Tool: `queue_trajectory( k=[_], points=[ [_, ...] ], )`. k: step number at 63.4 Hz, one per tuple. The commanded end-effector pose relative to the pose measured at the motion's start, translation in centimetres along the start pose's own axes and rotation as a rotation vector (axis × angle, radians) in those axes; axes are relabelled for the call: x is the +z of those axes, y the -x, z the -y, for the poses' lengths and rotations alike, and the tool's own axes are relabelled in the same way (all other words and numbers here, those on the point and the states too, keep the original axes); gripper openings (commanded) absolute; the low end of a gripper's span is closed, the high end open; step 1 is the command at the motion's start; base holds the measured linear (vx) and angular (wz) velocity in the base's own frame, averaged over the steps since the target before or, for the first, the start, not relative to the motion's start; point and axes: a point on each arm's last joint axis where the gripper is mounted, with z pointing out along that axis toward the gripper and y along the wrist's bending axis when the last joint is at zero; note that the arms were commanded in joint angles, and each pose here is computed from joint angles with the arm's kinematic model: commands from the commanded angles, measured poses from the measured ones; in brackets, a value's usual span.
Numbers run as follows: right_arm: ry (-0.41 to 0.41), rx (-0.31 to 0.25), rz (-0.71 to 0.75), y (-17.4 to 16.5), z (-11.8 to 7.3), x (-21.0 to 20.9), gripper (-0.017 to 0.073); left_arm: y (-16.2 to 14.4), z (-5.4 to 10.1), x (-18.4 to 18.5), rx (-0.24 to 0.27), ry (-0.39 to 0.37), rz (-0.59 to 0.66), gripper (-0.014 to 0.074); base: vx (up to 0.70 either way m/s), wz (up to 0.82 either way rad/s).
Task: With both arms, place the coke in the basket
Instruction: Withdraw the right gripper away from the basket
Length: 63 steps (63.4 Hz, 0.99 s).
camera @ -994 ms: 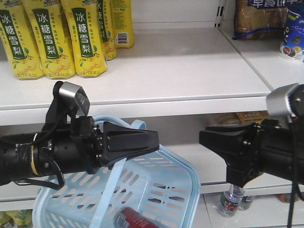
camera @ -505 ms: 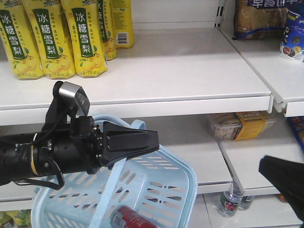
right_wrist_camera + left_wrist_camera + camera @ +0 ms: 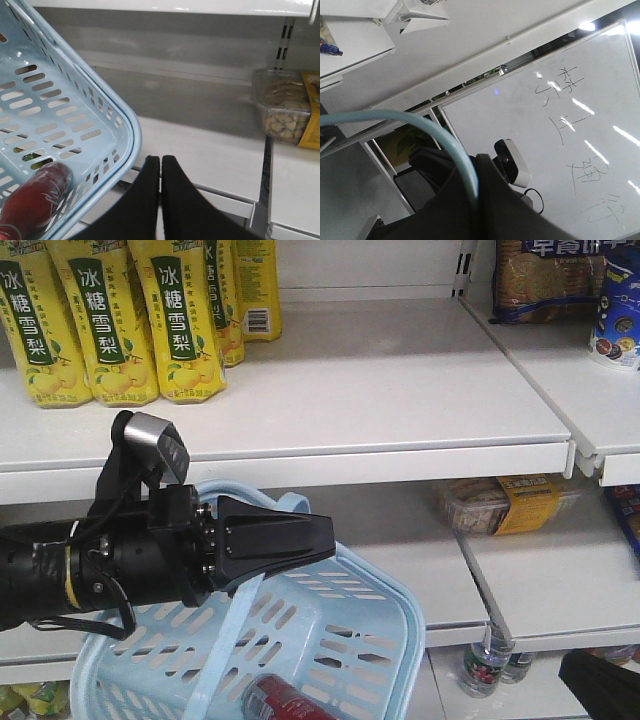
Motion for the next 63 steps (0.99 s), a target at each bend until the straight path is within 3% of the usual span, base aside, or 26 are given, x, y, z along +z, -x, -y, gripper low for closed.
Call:
queue_trajectory(
  k=[1,33,43,63],
  points=[
    [-0.022,0.014,0.054,1.01,0.15,-0.14,-0.0005,-0.04,4.14,-0.39,0.024,-0.295,-0.033,-0.0006,0.00,0.00],
    [-0.020,0.015,0.052,1.00,0.13,-0.14,-0.0005,-0.04,4.14,-0.39,0.024,-0.295,-0.033,-0.0006,0.00,0.00],
    [-0.020,0.015,0.052,1.00,0.13,-0.14,-0.0005,0.61,3.79,-0.33,0.008,-0.255,0.033,-0.0006,0.00,0.00],
    [-0.020,0.015,0.052,1.00,0.13,-0.14,-0.0005,0.67,3.68,-0.30,0.007,-0.240,0.043,-0.0006,0.00,0.00]
  ],
)
